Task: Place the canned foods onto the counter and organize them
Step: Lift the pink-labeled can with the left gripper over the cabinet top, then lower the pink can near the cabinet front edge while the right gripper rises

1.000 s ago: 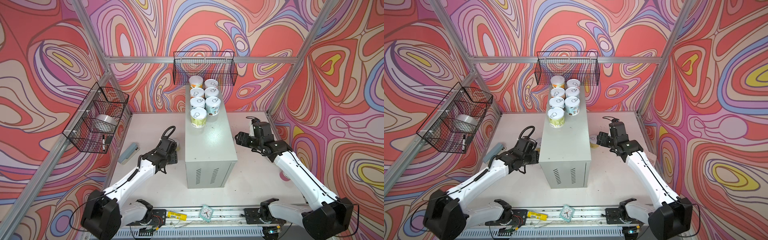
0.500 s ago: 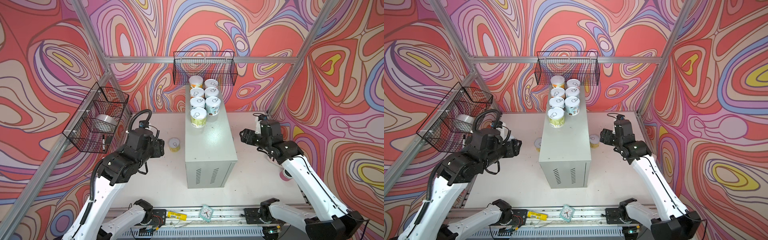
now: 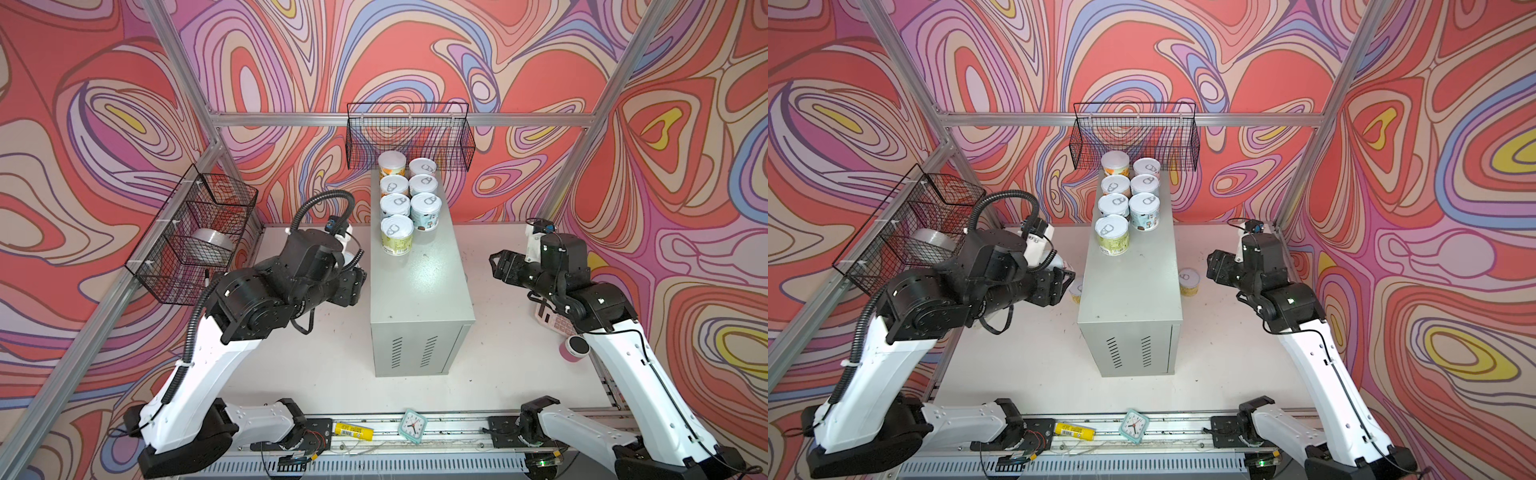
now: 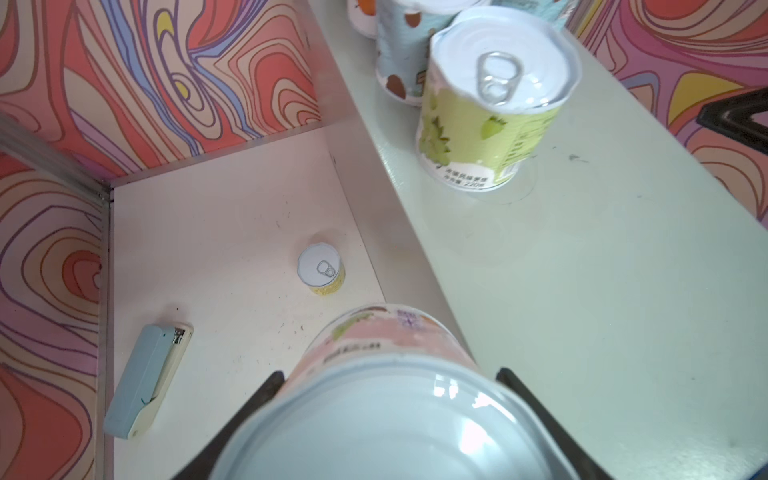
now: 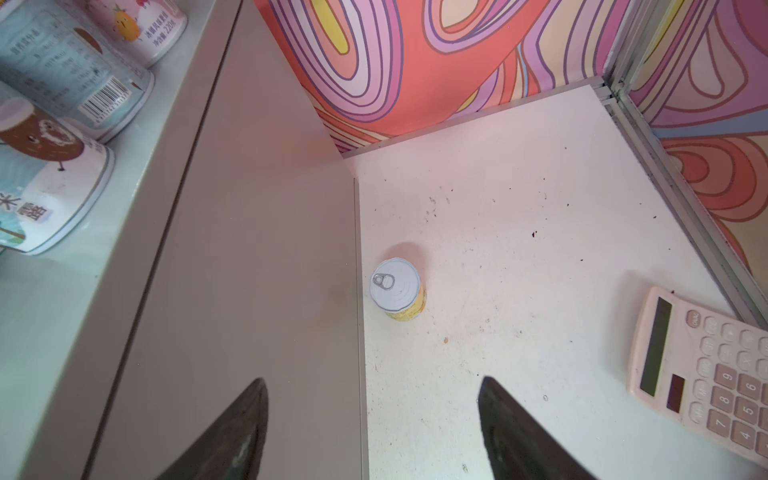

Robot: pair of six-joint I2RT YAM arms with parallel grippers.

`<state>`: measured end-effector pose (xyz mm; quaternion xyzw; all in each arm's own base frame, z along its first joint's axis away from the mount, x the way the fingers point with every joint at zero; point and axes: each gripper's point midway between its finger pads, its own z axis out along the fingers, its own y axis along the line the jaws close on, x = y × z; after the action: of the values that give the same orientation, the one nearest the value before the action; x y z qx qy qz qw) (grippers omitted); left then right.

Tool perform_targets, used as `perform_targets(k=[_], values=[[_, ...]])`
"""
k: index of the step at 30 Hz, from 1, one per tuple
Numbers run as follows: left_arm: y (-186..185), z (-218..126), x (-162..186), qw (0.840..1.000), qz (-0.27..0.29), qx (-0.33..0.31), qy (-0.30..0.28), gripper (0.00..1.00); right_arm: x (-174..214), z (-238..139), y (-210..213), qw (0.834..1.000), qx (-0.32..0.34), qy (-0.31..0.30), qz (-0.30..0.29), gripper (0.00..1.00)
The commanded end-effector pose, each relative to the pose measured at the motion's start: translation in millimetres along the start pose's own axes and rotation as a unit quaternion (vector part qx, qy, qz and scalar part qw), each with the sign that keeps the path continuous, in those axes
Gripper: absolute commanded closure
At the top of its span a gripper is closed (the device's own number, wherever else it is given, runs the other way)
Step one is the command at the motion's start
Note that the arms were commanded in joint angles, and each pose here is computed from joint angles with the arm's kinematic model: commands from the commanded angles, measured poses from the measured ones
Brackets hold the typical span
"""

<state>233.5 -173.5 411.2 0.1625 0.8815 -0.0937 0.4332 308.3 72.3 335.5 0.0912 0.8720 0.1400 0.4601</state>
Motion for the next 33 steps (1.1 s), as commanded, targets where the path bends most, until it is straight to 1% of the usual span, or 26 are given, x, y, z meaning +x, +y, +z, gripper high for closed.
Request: perform_targets(k=[1,4,9,12,16,24,31,33], values=[[-8,-2,-20,0.999,0.037,-0.014,-0.025,1.00,-9,-15,1,1.000,-0.002,-0.013,-0.004,0.18],[-30,10,-31,0.998,0.062,0.007,-0.022,1.00,-11,-17,3,1.000,-0.003,-0.013,-0.011,0.19],[-60,24,-48,0.995,0.083,0.039,-0.025,1.00,-18,-26,4,1.000,-0.004,-0.025,-0.018,0.18],[-76,31,-54,0.993,0.093,0.065,-0.024,1.00,-21,-30,7,0.999,-0.012,-0.026,-0.021,0.18],[-94,40,-54,0.991,0.109,0.076,-0.010,1.00,-20,-32,13,0.999,-0.025,-0.018,-0.025,0.19],[-120,55,-50,0.989,0.107,0.101,0.006,1.00,-20,-33,18,0.999,-0.035,-0.008,-0.030,0.18],[-134,68,-49,0.989,0.102,0.111,0.012,1.00,-20,-34,29,0.998,-0.065,0.000,-0.027,0.16],[-136,71,-49,0.988,0.103,0.110,0.012,0.73,-20,-34,30,0.997,-0.067,0.002,-0.026,0.15]])
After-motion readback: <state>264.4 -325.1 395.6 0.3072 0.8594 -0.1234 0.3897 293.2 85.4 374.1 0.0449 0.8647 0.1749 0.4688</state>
